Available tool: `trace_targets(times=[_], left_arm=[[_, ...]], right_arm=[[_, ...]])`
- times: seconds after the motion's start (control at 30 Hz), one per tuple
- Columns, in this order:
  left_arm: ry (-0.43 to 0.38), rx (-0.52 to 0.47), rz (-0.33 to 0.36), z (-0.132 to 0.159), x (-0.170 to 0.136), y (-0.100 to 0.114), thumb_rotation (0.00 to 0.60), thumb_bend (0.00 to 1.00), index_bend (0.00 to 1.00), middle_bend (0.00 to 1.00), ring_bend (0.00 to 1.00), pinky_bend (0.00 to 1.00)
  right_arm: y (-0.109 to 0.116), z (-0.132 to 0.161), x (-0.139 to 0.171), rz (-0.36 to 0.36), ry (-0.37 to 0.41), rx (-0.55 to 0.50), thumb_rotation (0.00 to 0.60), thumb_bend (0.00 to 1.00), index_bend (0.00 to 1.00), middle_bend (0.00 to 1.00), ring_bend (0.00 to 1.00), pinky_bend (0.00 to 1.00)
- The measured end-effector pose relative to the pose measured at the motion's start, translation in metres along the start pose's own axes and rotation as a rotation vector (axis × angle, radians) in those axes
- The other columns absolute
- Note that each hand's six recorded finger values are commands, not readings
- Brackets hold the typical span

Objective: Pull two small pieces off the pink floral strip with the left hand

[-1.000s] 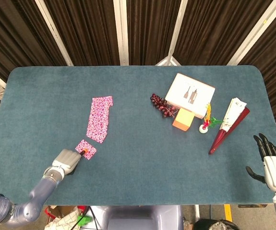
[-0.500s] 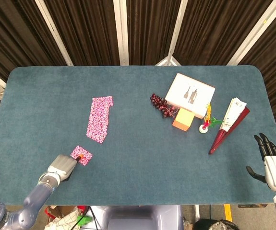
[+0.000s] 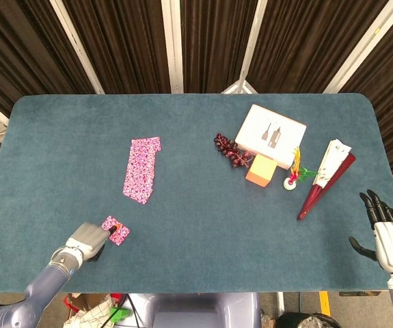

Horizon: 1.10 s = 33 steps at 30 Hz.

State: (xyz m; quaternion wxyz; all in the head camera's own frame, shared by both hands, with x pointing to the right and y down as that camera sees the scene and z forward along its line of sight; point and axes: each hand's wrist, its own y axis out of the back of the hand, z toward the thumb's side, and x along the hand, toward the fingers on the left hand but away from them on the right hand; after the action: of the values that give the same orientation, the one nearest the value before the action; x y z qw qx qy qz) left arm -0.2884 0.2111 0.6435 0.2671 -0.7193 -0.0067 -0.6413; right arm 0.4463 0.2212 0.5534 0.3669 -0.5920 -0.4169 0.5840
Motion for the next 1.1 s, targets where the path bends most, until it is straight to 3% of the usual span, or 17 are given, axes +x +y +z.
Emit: trace_targets(times=[0.23, 0.43, 0.73, 1.1], left_arm=[[-0.039, -0.08, 0.068, 0.0, -0.001, 0.022, 0.6, 0.99, 0.0, 0.85, 0.77, 0.73], [-0.035, -0.071, 0.125, -0.004, 0.018, 0.04, 0.6, 0.99, 0.0, 0.85, 0.77, 0.73], [0.012, -0.082, 0.105, -0.002, 0.056, 0.057, 0.6, 0.99, 0.0, 0.85, 0.77, 0.73], [0.048, -0.068, 0.084, 0.014, 0.081, 0.068, 0.6, 0.99, 0.0, 0.85, 0.77, 0.73]], right_arm=[[0.001, -0.003, 0.0, -0.003, -0.008, -0.004, 0.6, 0.25, 0.0, 0.07, 0.18, 0.24], [0.001, -0.003, -0.001, 0.001, -0.004, -0.01, 0.6, 0.25, 0.0, 0.07, 0.18, 0.24], [0.0, -0.004, -0.001, 0.007, -0.004, -0.014, 0.6, 0.25, 0.0, 0.07, 0.18, 0.24], [0.0, -0.005, -0.001, 0.006, -0.006, -0.017, 0.6, 0.25, 0.0, 0.07, 0.18, 0.24]])
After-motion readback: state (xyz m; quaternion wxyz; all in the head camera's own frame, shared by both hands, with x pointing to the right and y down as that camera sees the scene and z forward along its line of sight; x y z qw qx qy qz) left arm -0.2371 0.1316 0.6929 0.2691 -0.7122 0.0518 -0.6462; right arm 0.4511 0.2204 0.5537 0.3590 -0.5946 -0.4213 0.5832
